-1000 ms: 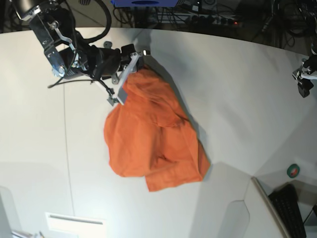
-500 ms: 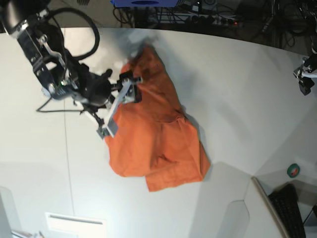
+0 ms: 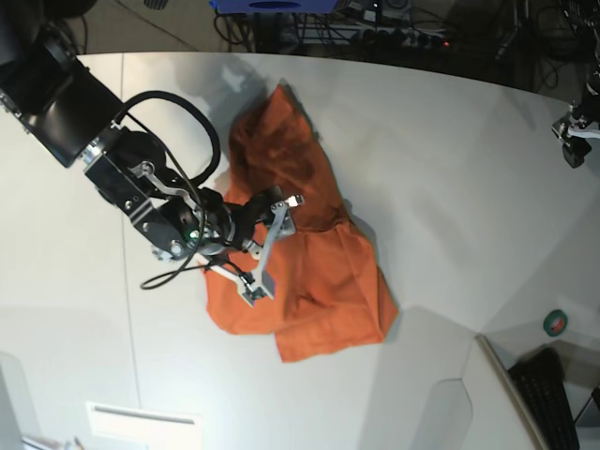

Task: Layout the t-shirt on the table in an organized manner, then fold the t-shirt properly
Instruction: 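Lift the shirt with the right gripper and drag it to spread it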

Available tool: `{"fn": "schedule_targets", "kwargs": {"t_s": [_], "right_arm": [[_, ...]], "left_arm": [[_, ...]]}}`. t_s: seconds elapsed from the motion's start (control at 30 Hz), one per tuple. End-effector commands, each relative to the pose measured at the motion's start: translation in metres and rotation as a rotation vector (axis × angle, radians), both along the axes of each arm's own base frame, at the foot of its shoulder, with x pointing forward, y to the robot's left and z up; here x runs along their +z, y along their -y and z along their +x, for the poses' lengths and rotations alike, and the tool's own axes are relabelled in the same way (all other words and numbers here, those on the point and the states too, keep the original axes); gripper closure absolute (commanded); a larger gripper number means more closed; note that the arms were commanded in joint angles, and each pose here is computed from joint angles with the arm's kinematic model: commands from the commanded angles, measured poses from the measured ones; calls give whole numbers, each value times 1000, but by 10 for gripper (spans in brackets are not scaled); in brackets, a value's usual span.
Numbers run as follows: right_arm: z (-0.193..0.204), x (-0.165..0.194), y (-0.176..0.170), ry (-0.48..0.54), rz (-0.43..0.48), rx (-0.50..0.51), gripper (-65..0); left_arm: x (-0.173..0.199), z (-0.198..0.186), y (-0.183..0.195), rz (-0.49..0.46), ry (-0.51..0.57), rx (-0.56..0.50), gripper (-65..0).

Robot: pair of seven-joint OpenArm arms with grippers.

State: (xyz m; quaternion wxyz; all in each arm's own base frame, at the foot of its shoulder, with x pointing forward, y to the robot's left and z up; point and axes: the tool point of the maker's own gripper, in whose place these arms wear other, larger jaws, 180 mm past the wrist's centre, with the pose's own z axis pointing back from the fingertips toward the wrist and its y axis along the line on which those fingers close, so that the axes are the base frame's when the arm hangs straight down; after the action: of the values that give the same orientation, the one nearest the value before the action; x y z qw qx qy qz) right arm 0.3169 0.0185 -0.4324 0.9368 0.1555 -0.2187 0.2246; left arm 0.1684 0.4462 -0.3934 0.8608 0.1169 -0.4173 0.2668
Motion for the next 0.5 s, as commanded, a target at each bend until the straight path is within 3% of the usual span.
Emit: {"fn": "schedule_targets", "kwargs": {"t_s": [0.0, 0.27, 0.47], "right_arm": [[18, 11, -4, 54, 10, -3, -396], [5, 0, -9, 43, 14, 10, -393], [-12, 4, -15, 41, 46, 34, -224]], "left_arm": [[16, 7, -8, 37, 36, -12, -541], [16, 7, -8, 39, 36, -14, -541], [16, 9, -7, 38, 38, -18, -541]]}}
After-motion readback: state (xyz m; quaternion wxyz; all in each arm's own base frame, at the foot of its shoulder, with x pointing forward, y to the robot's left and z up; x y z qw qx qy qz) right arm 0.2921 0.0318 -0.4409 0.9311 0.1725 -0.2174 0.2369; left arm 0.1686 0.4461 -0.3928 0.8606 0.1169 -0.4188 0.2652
